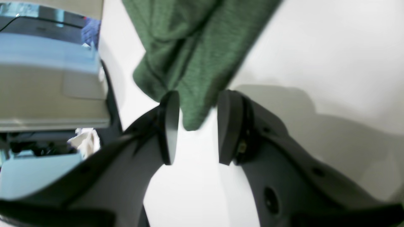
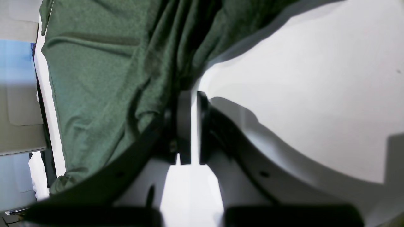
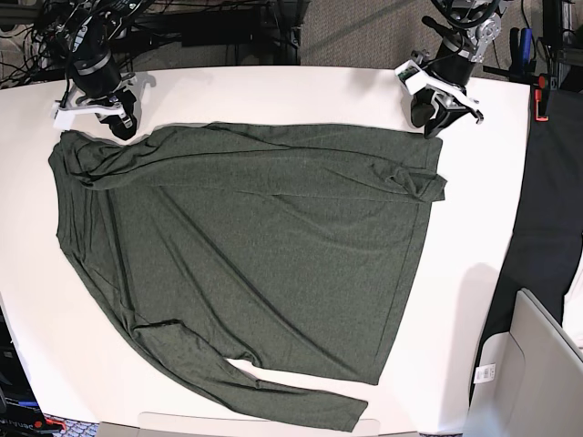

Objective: Fold the T-shirt properly
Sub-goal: 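Lower the collar edge and open both grippers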

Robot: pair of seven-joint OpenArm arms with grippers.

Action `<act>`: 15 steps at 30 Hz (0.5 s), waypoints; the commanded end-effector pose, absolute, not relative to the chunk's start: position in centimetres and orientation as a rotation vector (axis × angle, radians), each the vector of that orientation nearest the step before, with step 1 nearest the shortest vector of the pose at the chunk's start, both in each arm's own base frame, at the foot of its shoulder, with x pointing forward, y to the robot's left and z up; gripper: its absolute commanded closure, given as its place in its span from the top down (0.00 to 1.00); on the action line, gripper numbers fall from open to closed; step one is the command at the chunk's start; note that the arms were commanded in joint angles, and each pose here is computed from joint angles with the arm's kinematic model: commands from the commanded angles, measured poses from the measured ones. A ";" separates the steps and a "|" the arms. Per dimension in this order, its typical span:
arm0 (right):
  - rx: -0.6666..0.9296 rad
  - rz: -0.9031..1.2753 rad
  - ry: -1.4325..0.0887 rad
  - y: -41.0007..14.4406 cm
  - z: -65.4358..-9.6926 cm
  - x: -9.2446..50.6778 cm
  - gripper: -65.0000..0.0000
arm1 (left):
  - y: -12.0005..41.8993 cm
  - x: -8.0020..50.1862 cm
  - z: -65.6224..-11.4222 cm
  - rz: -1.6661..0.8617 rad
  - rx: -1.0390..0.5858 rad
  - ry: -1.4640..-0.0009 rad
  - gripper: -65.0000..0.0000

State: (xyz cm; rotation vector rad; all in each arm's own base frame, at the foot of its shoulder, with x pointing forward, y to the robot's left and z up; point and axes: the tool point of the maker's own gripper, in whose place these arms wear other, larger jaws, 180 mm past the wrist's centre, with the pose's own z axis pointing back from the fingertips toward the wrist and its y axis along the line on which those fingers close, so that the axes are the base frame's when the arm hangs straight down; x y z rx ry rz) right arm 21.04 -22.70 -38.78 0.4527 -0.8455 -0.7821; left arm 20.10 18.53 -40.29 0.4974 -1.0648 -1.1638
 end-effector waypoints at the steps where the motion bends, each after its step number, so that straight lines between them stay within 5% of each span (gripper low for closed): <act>1: 0.456 -0.771 -0.890 -23.1 -37.7 21.5 0.03 | 18.7 20.5 -39.3 -1.159 0.516 -1.097 0.31; 7: 0.459 -0.768 -0.893 -23.0 -37.6 21.7 0.03 | 17.3 20.2 -36.5 -0.914 0.381 -1.168 0.31; 15: 0.457 -0.765 -0.892 -23.0 -37.6 21.8 0.03 | 17.9 21.2 -35.4 -0.400 0.125 -1.075 0.31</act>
